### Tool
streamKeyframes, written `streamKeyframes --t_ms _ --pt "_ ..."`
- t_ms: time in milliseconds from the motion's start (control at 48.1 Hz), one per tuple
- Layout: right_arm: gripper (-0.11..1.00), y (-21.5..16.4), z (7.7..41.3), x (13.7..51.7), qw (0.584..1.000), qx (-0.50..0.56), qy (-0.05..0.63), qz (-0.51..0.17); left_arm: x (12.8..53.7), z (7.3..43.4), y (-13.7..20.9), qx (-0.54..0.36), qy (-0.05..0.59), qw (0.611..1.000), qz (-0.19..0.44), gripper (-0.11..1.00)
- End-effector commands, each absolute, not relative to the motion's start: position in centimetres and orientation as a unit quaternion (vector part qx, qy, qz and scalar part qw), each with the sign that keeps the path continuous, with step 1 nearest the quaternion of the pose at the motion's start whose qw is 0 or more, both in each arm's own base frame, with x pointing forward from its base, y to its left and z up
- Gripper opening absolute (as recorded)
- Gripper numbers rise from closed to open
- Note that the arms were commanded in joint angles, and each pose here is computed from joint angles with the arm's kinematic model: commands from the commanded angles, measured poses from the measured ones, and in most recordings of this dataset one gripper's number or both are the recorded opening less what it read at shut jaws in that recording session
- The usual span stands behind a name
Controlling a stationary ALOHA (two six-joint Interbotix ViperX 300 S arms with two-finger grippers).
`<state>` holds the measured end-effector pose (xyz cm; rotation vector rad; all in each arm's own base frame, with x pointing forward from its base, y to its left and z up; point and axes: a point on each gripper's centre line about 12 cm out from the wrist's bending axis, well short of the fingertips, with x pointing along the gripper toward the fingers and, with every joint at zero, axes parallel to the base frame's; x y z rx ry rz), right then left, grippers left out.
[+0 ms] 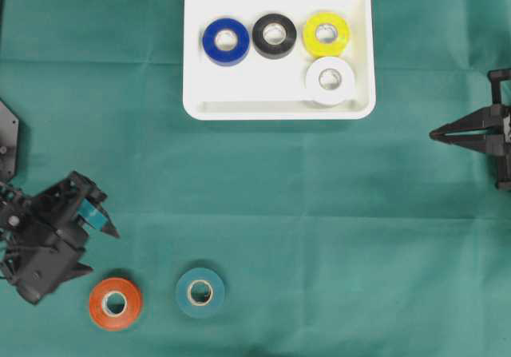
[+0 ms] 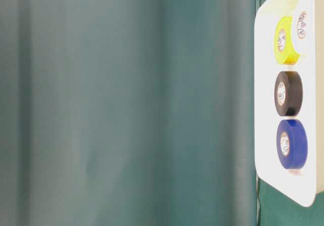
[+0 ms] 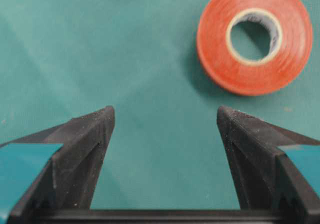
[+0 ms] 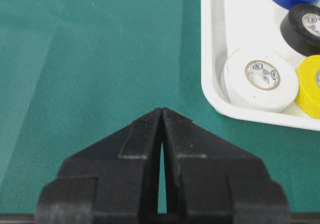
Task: Put the tape into the white case with the left arm.
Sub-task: 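Move the left gripper down to the orange roll and insert into hole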
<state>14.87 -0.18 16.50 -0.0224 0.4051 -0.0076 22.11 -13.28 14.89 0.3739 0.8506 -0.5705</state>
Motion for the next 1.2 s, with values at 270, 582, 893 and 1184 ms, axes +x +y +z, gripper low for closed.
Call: streamKeyframes --t_ms 270,582,893,1184 --pt "-0.09 -0.2 17.0 15.1 0.981 -0.010 0.193 -0.004 25.3 14.7 -17.3 0.188 0.404 0.845 -0.295 0.81" --pt "-0.09 -0.2 17.0 15.1 0.981 -0.010 0.193 -0.004 27.0 13.1 -18.7 0.194 0.423 0.835 -0.295 0.81" --pt "-0.09 -0.2 17.0 15.1 0.981 -0.010 0.193 -0.005 26.9 11.5 -18.6 0.200 0.445 0.822 -0.293 0.81" --pt "-0.09 -0.2 17.0 15.1 0.981 -0.010 0.193 -0.004 26.9 10.9 -18.6 0.203 0.452 0.818 -0.293 0.79"
